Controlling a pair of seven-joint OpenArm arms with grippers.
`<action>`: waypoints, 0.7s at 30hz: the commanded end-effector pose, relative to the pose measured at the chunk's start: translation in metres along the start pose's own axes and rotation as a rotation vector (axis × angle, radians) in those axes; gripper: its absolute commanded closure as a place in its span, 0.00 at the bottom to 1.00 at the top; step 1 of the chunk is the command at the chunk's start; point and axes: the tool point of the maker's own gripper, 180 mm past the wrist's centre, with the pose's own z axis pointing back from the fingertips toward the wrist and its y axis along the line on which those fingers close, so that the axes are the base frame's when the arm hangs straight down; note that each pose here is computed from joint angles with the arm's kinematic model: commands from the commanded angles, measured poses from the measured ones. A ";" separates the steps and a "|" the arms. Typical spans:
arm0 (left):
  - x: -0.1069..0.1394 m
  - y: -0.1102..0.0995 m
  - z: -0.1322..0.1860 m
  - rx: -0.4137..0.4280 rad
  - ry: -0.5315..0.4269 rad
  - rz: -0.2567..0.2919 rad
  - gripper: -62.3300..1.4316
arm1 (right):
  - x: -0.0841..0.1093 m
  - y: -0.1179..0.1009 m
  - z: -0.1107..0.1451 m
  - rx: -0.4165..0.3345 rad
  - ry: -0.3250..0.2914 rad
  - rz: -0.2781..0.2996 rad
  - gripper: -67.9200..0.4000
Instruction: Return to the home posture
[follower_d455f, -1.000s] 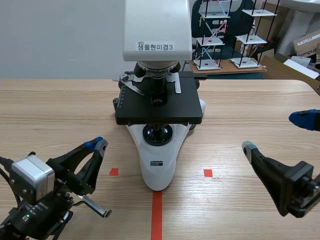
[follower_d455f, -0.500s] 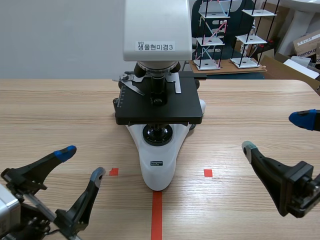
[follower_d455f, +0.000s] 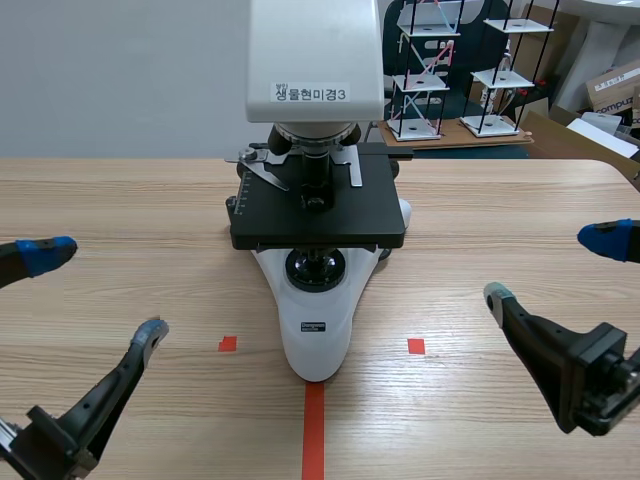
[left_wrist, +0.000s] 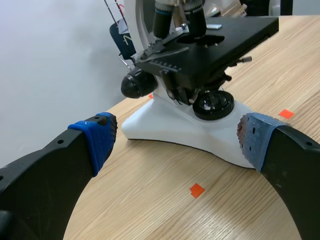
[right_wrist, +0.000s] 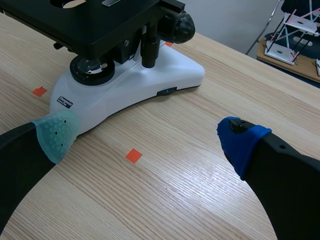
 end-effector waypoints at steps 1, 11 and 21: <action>0.000 -0.001 0.003 0.002 0.007 0.007 0.13 | 0.008 -0.004 -0.001 -0.010 -0.029 0.007 0.11; 0.004 -0.003 0.003 -0.001 0.069 -0.016 0.13 | 0.008 -0.004 -0.001 -0.010 -0.025 0.007 0.11; 0.004 -0.003 0.003 -0.002 0.066 -0.017 0.13 | 0.007 -0.004 -0.001 -0.010 -0.021 0.007 0.11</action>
